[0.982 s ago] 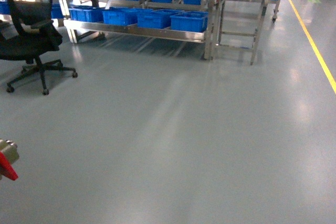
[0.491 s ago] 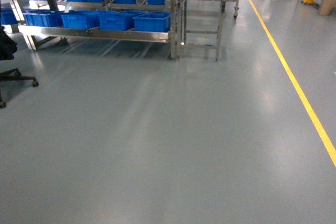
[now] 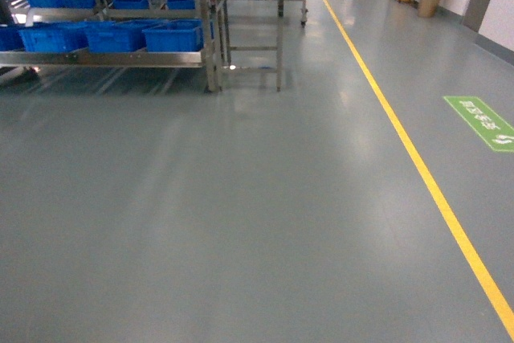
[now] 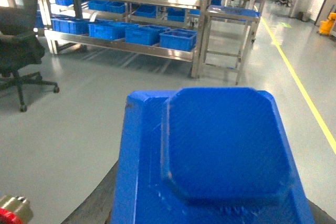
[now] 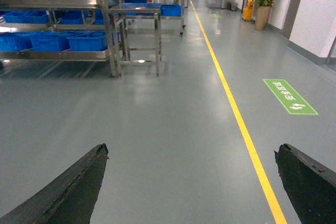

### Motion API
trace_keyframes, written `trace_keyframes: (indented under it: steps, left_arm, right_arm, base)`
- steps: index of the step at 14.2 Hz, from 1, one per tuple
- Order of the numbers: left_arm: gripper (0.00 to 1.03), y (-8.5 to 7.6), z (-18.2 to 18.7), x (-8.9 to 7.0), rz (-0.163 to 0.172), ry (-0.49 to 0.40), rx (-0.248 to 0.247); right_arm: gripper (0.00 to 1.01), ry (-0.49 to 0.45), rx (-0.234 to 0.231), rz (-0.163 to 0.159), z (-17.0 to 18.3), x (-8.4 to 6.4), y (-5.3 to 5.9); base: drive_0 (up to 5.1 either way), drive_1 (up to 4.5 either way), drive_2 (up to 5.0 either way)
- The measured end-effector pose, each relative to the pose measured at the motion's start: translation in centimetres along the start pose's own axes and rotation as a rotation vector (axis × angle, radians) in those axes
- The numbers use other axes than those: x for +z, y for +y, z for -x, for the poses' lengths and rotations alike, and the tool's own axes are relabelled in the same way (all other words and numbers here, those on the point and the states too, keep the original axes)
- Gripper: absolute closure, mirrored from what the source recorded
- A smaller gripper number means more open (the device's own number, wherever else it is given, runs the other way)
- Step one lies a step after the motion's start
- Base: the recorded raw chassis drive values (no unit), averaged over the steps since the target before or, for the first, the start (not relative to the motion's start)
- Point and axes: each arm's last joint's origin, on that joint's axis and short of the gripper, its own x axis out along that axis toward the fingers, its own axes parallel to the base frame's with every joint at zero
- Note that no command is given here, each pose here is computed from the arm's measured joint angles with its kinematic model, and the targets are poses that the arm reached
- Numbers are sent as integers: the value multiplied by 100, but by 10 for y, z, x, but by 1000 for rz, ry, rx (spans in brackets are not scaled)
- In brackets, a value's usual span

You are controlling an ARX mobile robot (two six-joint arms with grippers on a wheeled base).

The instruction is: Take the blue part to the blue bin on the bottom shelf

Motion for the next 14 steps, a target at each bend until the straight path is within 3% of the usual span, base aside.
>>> trace_keyframes:
  steps: [3,14]
  left_arm:
    - [60,0,0,0,-1,2,-5]
    - [60,0,0,0,2,-2,-2]
  right_arm:
    - [3,0,-1,0,0,0,0]
    - [3,2,-1,0,0,0,0]
  base:
    - [-15,-15,-15]
    - [-6,397,-409]
